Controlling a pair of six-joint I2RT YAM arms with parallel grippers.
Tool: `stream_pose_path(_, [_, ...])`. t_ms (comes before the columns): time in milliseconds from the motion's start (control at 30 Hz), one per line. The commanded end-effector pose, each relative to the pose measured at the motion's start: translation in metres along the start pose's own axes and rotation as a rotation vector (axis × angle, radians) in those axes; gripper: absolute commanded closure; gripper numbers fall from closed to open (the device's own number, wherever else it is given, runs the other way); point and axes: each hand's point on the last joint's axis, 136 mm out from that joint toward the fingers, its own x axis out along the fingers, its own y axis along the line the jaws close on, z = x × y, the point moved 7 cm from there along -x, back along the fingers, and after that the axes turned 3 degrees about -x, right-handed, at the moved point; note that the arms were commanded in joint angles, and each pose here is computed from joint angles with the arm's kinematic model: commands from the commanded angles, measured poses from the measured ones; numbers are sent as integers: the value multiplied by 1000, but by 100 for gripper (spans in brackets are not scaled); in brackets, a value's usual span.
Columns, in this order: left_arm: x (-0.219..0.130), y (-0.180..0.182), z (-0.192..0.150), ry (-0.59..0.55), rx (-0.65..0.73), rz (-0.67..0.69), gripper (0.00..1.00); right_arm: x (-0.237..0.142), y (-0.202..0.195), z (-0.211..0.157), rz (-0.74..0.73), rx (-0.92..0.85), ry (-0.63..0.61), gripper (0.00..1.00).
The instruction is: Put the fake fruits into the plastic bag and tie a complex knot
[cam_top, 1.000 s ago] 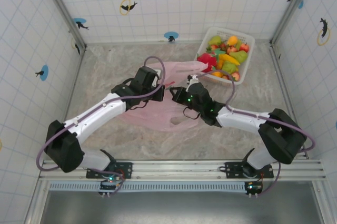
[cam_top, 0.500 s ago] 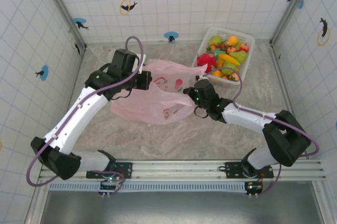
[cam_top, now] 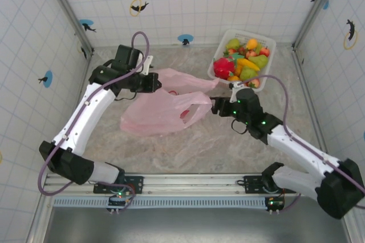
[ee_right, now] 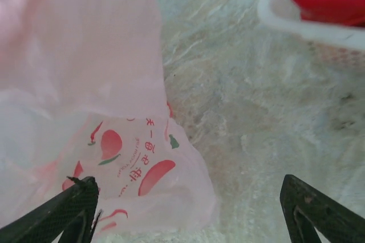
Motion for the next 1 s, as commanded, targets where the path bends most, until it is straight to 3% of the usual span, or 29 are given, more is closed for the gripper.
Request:
stream_pose_path(0, [-8,-14,0,-20,-5,-142,100,-26,-18,1,-28,-22,-1,8])
stream_pose_path(233, [-10,-13,4,-53,-62,-213,100,-57,-104,26,-292,251,-34,7])
stream_pose_path(433, [-8,-10,8,-87,-106,-231,100,-42,-184,51,-389,462,-36,21])
stream_pose_path(733, [-10,-10,12,-107,-116,-262,100,19,-238,78,-395,517,20,33])
stream_pose_path(967, [-11,-6,13,-117,-124,-257,100,42,-252,70,-425,520,141,61])
